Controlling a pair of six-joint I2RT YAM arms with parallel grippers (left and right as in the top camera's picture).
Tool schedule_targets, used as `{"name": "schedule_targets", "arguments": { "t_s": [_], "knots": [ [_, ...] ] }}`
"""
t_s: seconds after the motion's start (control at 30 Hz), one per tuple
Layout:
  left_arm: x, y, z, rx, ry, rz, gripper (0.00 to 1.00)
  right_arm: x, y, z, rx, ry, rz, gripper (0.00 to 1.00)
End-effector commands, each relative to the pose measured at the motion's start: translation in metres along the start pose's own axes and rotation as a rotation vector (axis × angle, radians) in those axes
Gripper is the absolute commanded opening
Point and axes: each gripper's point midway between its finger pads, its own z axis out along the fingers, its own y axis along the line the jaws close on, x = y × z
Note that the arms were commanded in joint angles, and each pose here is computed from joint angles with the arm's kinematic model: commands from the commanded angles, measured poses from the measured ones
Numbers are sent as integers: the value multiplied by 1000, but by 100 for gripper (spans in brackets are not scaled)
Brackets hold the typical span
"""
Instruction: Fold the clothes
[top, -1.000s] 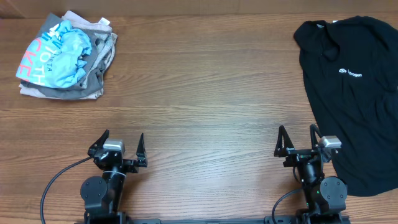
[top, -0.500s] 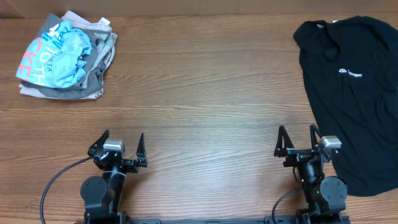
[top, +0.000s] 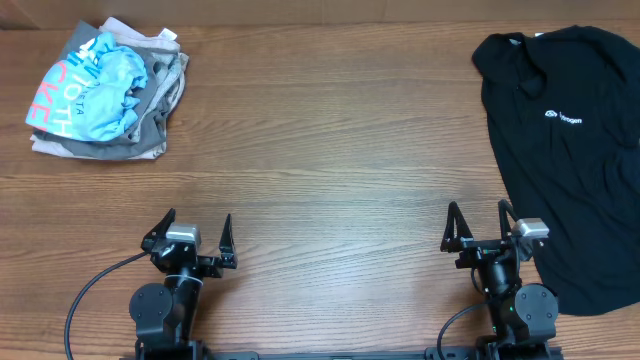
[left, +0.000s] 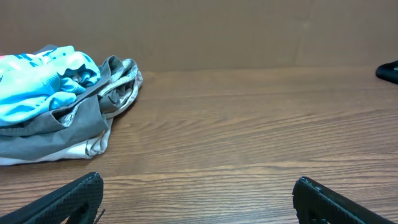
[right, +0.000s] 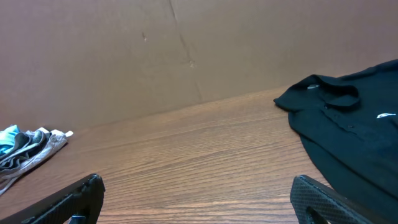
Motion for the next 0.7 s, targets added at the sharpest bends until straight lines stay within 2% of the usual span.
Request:
{"name": "schedule_targets", "arguments": {
  "t_s": [0.0,0.3,0.5,0.67],
  "knots": [
    [2,-1,1,1,7,-9,100,0,-1,0,3,-9,1,100],
    [-3,0,1,0,-16,-2,100,-1,-1,0,0,-14,1,100],
    [-17,-18,-1,103,-61,11,100,2,17,-1,-104,9,8,100],
    [-42,-32,-8,178,-100,25,100,-25,34,-8,-165,-26,53,100]
  ]
}}
